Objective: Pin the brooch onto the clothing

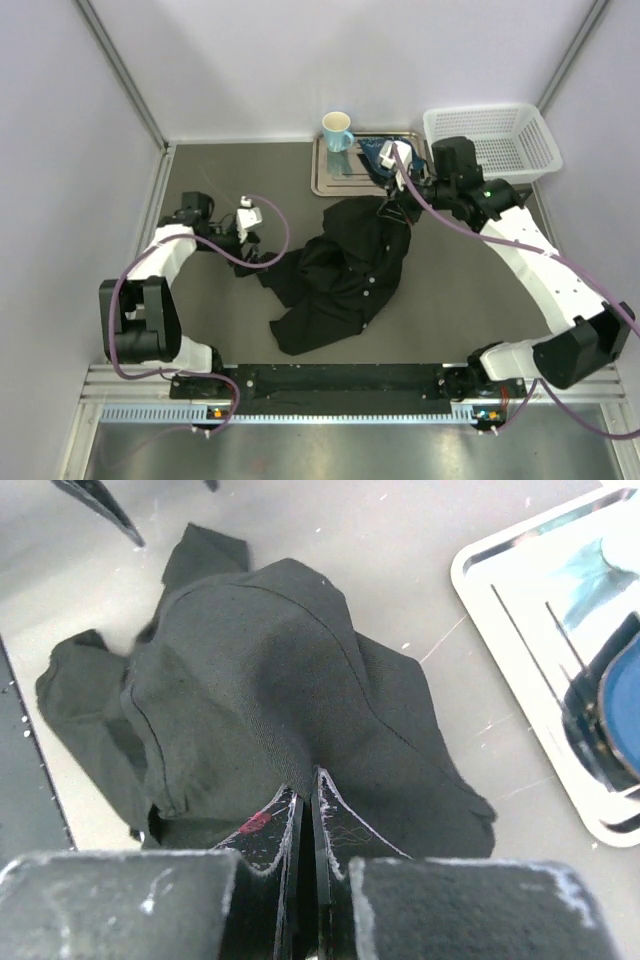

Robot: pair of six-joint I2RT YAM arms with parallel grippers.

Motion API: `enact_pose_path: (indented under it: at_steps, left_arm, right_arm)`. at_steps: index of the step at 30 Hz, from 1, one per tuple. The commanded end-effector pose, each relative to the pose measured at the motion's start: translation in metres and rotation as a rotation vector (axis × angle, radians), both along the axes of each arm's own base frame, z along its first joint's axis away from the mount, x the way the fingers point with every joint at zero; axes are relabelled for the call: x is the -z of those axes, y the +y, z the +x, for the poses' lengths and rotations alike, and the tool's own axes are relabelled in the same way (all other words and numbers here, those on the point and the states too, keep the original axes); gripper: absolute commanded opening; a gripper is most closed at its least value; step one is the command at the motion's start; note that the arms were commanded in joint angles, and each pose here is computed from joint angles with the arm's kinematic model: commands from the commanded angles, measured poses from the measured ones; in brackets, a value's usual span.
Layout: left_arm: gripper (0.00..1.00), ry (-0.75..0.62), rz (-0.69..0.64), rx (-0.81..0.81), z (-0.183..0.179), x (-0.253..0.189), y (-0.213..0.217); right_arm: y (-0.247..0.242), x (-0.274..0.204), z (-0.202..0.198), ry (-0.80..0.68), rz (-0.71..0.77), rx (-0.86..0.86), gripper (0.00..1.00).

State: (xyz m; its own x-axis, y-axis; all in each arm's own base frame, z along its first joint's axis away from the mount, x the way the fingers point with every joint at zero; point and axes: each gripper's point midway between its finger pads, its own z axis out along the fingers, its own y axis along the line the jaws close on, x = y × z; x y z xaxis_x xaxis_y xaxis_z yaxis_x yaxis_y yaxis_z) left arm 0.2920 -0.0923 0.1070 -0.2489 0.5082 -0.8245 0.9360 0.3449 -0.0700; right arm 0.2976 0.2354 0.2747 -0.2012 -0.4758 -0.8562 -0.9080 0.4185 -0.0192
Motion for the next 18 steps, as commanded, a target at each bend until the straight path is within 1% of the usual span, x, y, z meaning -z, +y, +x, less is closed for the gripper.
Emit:
enact_pose_path:
  at_steps: [1,3,4,6,8,9,10,11,12,13,15,18]
  left_arm:
    - [0.95,-0.177,-0.003,0.049,0.032,-0.007,-0.040]
    - [0.98,-0.169,-0.051,0.063,0.040,-0.014,-0.053]
    - [0.99,-0.096,-0.077,0.059,0.039,-0.007,-0.062]
    - [0.99,-0.036,-0.148,0.084,0.041,-0.016,-0.075]
    - [0.99,0.049,-0.190,0.124,0.031,-0.012,-0.088]
    - [0.99,0.061,-0.224,0.143,0.029,-0.018,-0.095]
    - [0.99,0.102,-0.245,0.139,0.024,-0.019,-0.102]
    - [0.99,0.069,-0.263,0.135,0.032,-0.024,-0.107]
    - [0.99,0.076,-0.272,0.111,0.034,-0.021,-0.110]
    - [0.99,0.153,-0.302,0.064,0.032,-0.024,-0.116]
    - [0.98,0.190,-0.344,0.030,0.036,-0.030,-0.125]
    - [0.98,0.300,-0.362,0.001,0.034,-0.024,-0.138]
  right_arm:
    - [-0.003,0.030,-0.014,0.106,0.019,0.039,0.00]
    - [-0.004,0.019,-0.013,0.057,0.051,0.050,0.00]
    - [-0.004,0.021,-0.015,0.058,0.055,0.051,0.00]
    - [-0.003,0.014,-0.012,0.044,0.075,0.065,0.00]
    - [-0.003,0.008,-0.010,0.037,0.087,0.075,0.00]
    - [-0.002,0.004,-0.009,0.029,0.095,0.080,0.00]
    - [-0.001,-0.003,-0.009,0.016,0.109,0.078,0.00]
    - [0.000,-0.007,-0.009,0.013,0.121,0.079,0.00]
    - [0.001,-0.012,-0.007,-0.001,0.137,0.082,0.00]
    - [0.002,-0.017,-0.008,-0.007,0.150,0.076,0.00]
    - [0.003,-0.023,-0.008,-0.012,0.169,0.082,0.00]
    - [0.004,-0.038,-0.007,-0.033,0.203,0.091,0.00]
